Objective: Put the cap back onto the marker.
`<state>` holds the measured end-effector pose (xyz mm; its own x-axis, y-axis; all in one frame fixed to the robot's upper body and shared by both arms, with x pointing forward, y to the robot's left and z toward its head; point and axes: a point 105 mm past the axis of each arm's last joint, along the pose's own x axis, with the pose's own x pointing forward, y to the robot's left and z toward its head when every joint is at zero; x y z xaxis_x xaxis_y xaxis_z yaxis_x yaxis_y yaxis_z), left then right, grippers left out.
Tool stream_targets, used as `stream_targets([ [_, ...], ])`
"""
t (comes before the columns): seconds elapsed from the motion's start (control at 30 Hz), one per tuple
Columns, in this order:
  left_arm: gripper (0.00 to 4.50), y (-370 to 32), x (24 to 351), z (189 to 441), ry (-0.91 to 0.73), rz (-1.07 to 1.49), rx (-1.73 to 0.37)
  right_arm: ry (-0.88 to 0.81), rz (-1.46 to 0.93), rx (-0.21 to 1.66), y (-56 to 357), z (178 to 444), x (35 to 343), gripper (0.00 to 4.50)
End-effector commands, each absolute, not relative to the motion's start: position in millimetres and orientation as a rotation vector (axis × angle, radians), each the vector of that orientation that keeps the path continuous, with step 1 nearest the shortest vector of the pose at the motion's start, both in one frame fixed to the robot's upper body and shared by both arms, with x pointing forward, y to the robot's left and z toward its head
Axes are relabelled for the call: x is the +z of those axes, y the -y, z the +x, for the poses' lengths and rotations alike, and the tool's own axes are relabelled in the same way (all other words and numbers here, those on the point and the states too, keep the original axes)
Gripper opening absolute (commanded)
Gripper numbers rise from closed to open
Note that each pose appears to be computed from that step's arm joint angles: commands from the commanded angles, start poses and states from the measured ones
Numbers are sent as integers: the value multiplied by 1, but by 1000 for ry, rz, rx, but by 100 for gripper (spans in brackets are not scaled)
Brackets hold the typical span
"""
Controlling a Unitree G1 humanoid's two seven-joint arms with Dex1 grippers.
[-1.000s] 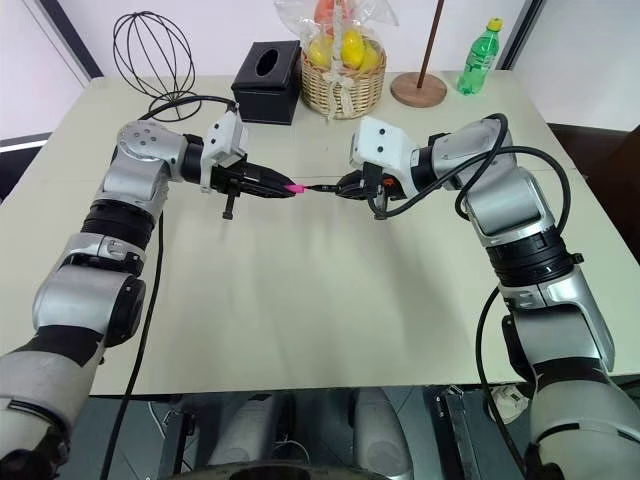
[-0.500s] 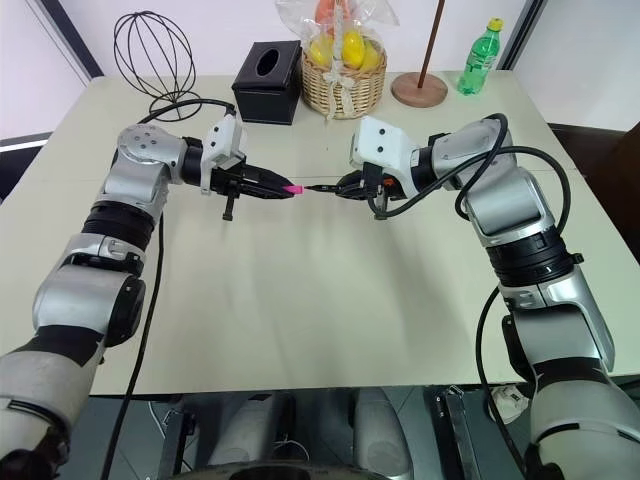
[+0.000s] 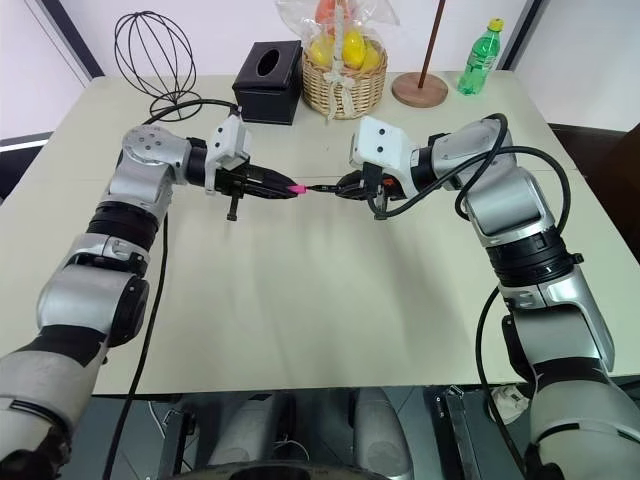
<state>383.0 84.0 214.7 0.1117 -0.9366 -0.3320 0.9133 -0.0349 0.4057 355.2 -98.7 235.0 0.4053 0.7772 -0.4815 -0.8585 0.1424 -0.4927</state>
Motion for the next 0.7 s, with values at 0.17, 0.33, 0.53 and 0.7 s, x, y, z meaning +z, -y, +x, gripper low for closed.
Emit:
stream_targets([
  [0.17, 3, -75, 237, 383, 133, 640, -1482, -69, -826, 1190, 94, 351, 245, 0],
  [0.33, 3, -70, 238, 384, 139, 692, -1480, -71, -836, 1202, 93, 349, 244, 0],
  [0.53, 3, -63, 235, 384, 135, 767, -1502, -68, -842, 1204, 92, 349, 245, 0],
  [0.7, 3, -51, 236, 384, 169, 792, -1511, -67, -840, 1203, 91, 351, 245, 0],
])
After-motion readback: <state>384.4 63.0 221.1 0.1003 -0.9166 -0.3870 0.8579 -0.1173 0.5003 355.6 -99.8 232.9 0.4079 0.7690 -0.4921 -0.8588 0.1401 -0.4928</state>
